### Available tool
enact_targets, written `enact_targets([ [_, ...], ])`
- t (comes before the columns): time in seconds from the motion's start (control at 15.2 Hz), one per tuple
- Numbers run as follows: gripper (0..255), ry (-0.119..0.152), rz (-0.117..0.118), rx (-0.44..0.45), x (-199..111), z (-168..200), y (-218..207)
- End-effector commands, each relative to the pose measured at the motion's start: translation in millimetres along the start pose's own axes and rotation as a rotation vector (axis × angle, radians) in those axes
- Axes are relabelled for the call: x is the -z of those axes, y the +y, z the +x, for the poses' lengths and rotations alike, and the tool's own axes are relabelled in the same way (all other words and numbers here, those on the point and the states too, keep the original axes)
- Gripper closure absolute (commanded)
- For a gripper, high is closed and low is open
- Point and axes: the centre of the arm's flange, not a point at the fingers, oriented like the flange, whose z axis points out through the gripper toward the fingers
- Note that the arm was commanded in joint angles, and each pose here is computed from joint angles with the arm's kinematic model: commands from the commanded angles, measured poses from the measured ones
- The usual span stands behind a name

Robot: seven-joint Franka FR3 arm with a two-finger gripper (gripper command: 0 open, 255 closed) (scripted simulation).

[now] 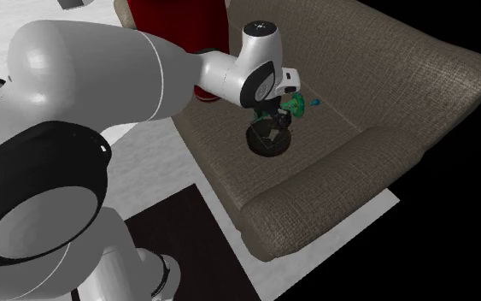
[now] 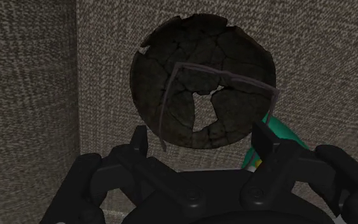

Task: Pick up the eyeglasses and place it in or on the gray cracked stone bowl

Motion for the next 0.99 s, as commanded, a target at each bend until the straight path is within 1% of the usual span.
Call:
enact_targets([
  [0.0,0,-0.001,-0.007,0.000,1,-1,-24],
  [0.33,0,-0.004,-0.022,0.005,0,-1,-93],
  [0.4,0,-0.004,-0.023,0.005,-1,-1,-98],
  [0.86,0,-0.004,-0.023,0.005,-41,-1,-97],
  [0.92,0,-0.004,-0.023,0.005,-41,-1,-97],
])
